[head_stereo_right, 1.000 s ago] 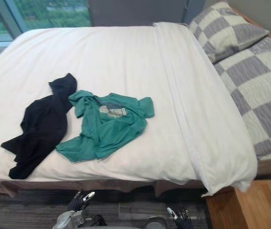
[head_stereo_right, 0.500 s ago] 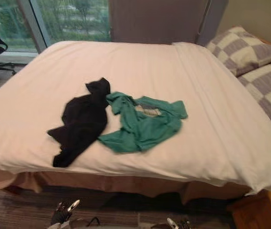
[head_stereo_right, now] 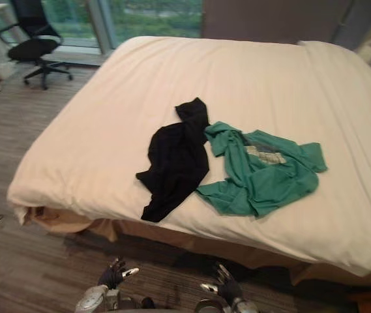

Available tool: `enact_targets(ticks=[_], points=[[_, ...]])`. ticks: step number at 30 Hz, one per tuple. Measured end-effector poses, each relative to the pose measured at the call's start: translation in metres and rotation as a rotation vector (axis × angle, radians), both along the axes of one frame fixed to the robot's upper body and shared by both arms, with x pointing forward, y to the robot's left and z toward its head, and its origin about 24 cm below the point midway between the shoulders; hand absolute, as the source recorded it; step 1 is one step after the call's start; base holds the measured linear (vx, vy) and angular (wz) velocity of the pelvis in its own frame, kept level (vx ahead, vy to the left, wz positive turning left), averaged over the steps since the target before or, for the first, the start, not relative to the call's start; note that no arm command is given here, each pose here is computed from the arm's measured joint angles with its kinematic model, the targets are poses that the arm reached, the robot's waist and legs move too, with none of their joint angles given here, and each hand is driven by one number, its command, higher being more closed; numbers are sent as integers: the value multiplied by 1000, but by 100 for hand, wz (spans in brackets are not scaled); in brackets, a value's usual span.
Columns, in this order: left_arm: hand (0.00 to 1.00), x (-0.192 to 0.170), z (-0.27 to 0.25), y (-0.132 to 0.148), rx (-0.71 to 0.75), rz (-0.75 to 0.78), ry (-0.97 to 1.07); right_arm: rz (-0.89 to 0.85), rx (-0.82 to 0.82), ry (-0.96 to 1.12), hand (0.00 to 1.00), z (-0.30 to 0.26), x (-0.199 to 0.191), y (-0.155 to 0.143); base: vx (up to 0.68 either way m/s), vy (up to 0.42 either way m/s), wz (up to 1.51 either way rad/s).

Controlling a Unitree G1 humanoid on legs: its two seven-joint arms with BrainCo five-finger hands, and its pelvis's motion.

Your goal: Tidy the bed and pick cloth on bed and put in laundry

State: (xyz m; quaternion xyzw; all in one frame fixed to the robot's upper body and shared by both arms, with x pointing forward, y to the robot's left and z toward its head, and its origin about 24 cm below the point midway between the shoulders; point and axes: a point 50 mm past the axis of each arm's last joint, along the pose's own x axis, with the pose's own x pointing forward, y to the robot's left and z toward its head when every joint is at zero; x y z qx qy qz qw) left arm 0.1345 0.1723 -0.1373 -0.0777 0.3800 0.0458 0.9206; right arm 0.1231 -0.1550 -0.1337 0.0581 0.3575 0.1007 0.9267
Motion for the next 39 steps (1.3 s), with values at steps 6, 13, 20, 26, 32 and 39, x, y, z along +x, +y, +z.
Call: enact_targets(ticks=[6,13,20,26,32,39], points=[[0,-11,-2,-3,-46,0,-16,-96,54,36,0,1,10,-2,12,213,-77],[0,-16,-9,-9,-54,-90,46,-218,37,69,0,-6,3,-1,171,237,-53],[0,-19,-16,-28,-113,-168,113,-353,-95,127,0,-13,-10,-35,164,-7,-16],[0,-29,-19,-21,-144,26,140,-515,-82,165,0,-16,-21,-45,70,-28,-36],[0,-41,-24,9,-226,468,205,-906,4,214,0,-20,-49,-65,-26,-48,4],[0,-101,-23,81,-264,1301,276,-1547,-78,79,0,7,-113,-160,-86,-33,29]])
